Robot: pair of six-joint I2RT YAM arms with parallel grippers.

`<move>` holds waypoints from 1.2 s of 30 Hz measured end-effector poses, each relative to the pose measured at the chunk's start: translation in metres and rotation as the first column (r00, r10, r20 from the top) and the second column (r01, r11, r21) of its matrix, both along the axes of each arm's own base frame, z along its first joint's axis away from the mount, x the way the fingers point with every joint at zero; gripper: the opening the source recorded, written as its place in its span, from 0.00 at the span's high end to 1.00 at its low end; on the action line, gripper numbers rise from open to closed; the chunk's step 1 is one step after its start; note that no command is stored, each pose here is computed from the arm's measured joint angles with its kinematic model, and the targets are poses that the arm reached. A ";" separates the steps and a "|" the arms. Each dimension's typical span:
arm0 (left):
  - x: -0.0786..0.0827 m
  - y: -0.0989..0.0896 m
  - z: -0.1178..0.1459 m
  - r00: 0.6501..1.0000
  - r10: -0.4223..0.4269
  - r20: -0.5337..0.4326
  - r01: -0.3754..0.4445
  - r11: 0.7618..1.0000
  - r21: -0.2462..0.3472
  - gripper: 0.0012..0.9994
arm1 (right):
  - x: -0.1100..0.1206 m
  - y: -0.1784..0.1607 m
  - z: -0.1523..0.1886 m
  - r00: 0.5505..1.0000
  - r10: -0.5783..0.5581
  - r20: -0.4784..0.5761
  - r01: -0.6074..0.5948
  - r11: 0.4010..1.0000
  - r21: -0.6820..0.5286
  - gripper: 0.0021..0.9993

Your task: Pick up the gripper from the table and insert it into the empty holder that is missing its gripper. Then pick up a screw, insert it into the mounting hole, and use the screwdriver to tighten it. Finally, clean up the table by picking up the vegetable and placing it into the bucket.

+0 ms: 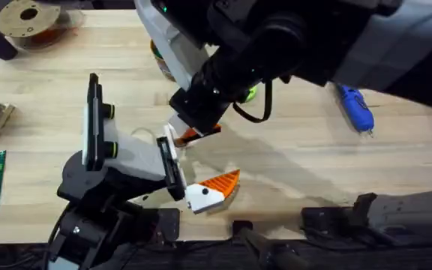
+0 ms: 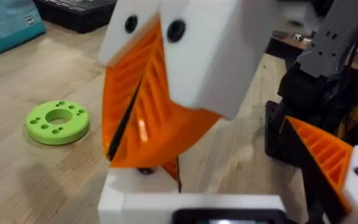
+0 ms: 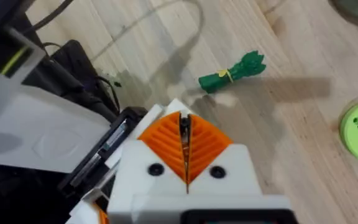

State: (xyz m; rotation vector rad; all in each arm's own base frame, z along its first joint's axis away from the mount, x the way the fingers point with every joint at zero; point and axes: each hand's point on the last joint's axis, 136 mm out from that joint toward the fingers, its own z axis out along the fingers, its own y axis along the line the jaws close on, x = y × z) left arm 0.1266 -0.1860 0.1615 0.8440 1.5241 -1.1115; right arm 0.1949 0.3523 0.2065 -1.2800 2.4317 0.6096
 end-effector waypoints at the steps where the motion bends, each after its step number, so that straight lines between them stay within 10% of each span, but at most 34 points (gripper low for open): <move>1: 0.000 0.000 0.000 1.000 0.000 0.000 0.000 1.000 0.000 0.01 | 0.000 0.000 0.000 1.000 0.000 0.000 0.000 1.000 0.000 0.99; 29: 0.000 0.000 0.000 1.000 -0.001 0.005 0.001 1.000 0.001 0.01 | -0.006 -0.007 0.000 1.000 0.001 -0.018 -0.001 1.000 -0.021 0.99; 36: 0.000 0.000 0.000 1.000 0.001 0.005 -0.001 1.000 0.001 0.01 | -0.004 -0.011 -0.001 1.000 -0.012 -0.016 0.012 0.999 -0.032 0.12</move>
